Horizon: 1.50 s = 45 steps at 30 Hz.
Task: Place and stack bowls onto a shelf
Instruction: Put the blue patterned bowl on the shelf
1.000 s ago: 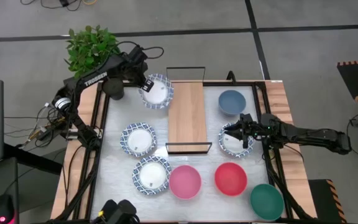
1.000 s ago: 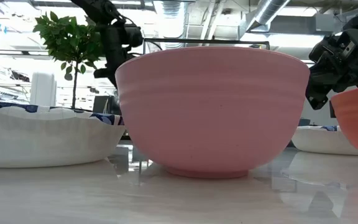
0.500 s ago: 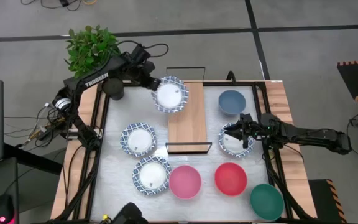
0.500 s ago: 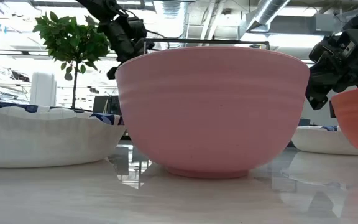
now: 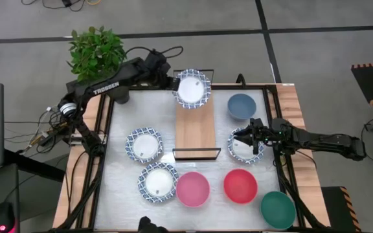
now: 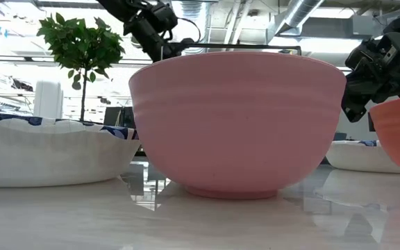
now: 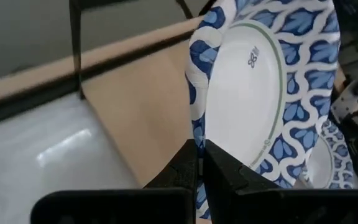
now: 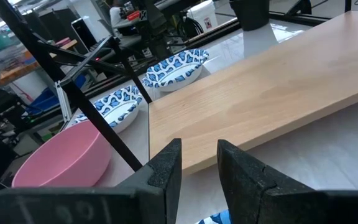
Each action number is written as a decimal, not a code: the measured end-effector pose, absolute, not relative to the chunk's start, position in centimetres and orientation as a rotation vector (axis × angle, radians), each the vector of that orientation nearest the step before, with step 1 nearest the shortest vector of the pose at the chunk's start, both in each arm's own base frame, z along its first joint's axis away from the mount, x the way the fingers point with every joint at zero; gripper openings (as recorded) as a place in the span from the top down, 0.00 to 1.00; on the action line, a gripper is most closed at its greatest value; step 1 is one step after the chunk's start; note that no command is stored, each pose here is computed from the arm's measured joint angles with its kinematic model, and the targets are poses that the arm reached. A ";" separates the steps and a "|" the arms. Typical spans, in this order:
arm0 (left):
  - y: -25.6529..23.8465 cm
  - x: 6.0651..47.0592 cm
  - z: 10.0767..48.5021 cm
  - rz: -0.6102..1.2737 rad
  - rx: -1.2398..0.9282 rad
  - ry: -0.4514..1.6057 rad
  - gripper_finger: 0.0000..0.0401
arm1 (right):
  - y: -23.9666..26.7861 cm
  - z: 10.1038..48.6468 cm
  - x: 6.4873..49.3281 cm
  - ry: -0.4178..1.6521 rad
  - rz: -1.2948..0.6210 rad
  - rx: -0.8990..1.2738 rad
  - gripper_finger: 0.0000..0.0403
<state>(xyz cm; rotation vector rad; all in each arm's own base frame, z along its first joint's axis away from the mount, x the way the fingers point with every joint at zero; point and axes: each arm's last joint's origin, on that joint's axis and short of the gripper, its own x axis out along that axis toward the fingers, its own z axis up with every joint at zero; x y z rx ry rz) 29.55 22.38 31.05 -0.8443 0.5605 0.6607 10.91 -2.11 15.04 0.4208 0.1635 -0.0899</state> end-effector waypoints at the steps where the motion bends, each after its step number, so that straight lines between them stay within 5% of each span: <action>1: 22.2 29.9 30.8 0.655 -0.855 0.561 1.00 | -2.1 15.0 10.9 0.164 -0.090 0.421 0.68; 22: 25.8 33.0 23.0 0.659 -1.035 0.637 1.00 | -2.1 15.0 10.9 0.166 -0.091 0.421 0.68; 45: 26.6 32.2 23.0 0.610 -0.976 0.665 0.95 | -2.1 15.0 10.9 0.167 -0.091 0.423 0.68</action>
